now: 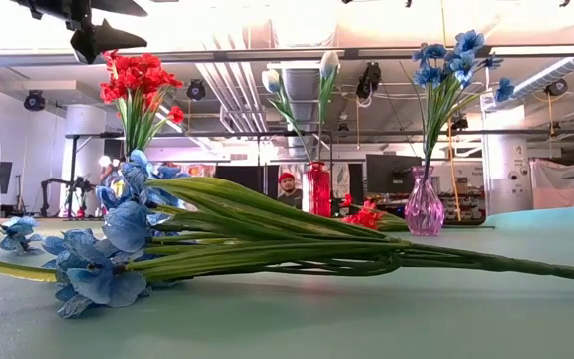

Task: Sort flowers into vase by color
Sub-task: Put the right blue flower into the violet vase

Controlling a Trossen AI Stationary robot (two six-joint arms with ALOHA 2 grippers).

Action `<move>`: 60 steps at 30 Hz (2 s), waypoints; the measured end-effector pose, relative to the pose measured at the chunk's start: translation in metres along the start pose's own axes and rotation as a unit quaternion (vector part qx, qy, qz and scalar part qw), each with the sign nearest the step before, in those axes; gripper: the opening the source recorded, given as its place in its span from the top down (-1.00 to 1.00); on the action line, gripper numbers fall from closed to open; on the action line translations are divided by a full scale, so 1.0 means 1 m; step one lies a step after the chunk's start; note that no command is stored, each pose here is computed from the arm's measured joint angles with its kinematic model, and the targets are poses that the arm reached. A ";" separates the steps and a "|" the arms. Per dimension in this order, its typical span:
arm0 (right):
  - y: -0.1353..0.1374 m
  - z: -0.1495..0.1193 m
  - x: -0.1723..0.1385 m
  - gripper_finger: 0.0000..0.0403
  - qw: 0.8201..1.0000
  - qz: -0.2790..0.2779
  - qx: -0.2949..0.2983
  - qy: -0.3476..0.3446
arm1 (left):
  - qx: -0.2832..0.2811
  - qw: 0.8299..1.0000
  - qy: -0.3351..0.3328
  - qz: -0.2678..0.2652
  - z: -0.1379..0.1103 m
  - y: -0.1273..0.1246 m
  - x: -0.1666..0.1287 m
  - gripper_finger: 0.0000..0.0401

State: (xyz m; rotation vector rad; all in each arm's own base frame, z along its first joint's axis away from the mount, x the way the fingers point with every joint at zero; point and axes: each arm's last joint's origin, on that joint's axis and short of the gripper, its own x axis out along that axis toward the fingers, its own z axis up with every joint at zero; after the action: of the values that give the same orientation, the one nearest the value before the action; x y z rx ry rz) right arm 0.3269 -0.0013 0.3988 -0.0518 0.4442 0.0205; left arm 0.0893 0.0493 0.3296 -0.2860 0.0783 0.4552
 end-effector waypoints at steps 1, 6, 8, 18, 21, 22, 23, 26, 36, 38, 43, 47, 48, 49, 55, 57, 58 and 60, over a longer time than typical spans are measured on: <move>0.005 0.000 0.000 -0.45 1.000 0.020 0.007 0.002 | 0.000 1.000 0.000 0.000 0.000 0.000 0.000 -0.32; 0.029 -0.006 0.001 -0.45 0.994 0.072 0.066 0.040 | 0.000 1.000 0.001 0.000 0.000 0.000 0.000 -0.32; 0.040 -0.012 0.004 -0.45 0.990 0.082 0.092 0.068 | 0.000 1.000 0.001 0.000 0.000 0.000 0.000 -0.32; 0.087 -0.035 0.034 -0.29 0.961 0.104 0.194 0.170 | 0.001 1.000 -0.008 -0.003 0.002 0.000 0.000 -0.32; 0.109 -0.042 0.045 -0.25 0.951 0.111 0.202 0.206 | 0.000 1.000 -0.009 -0.003 0.002 0.000 0.000 -0.32; 0.116 -0.044 0.050 -0.24 0.948 0.113 0.204 0.217 | -0.001 1.000 -0.009 -0.003 0.002 -0.001 0.000 -0.32; 0.124 -0.046 0.054 -0.22 0.945 0.116 0.202 0.229 | -0.001 1.000 -0.009 -0.003 0.002 0.000 0.000 -0.32; 0.146 -0.053 0.068 -0.20 0.935 0.117 0.210 0.262 | -0.001 1.000 -0.009 -0.003 0.002 0.000 0.000 -0.32; 0.198 -0.065 0.064 -0.19 0.857 0.031 0.253 0.448 | -0.001 1.000 -0.011 -0.004 0.002 -0.001 0.000 -0.32; 0.209 -0.070 0.047 -0.19 0.841 -0.010 0.239 0.485 | -0.002 1.000 -0.012 -0.004 0.002 -0.001 0.000 -0.32; 0.243 -0.074 0.020 -0.16 0.859 -0.049 0.251 0.444 | -0.003 1.000 -0.012 -0.004 0.002 -0.001 0.000 -0.32; 0.257 -0.087 0.031 -0.10 0.882 -0.064 0.258 0.389 | -0.002 1.000 -0.012 -0.004 0.002 -0.001 0.001 -0.32; 0.260 -0.093 0.038 -0.09 0.887 -0.058 0.257 0.379 | -0.002 1.000 -0.014 -0.004 0.003 -0.001 0.001 -0.32; 0.263 -0.097 0.045 -0.08 0.893 -0.051 0.255 0.368 | -0.002 1.000 -0.014 -0.004 0.003 -0.001 0.001 -0.32; 0.254 -0.121 0.083 -0.05 0.900 -0.071 0.239 0.358 | -0.003 1.000 -0.011 -0.003 0.003 0.000 0.002 -0.32; 0.246 -0.129 0.098 -0.06 0.896 -0.094 0.239 0.363 | -0.002 1.000 -0.011 -0.003 0.002 0.000 0.002 -0.32; 0.242 -0.133 0.106 -0.07 0.894 -0.105 0.239 0.364 | -0.002 1.000 -0.010 -0.003 0.002 0.000 0.003 -0.32; 0.235 -0.140 0.120 -0.11 0.891 -0.119 0.242 0.366 | -0.002 1.000 -0.009 -0.003 0.002 0.000 0.003 -0.32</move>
State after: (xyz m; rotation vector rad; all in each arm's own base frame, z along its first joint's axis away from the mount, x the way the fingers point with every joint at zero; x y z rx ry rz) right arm 0.3680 0.2266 0.2100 0.3937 1.1879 -0.3640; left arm 0.0923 0.0511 0.3315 -0.2854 0.0592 0.4520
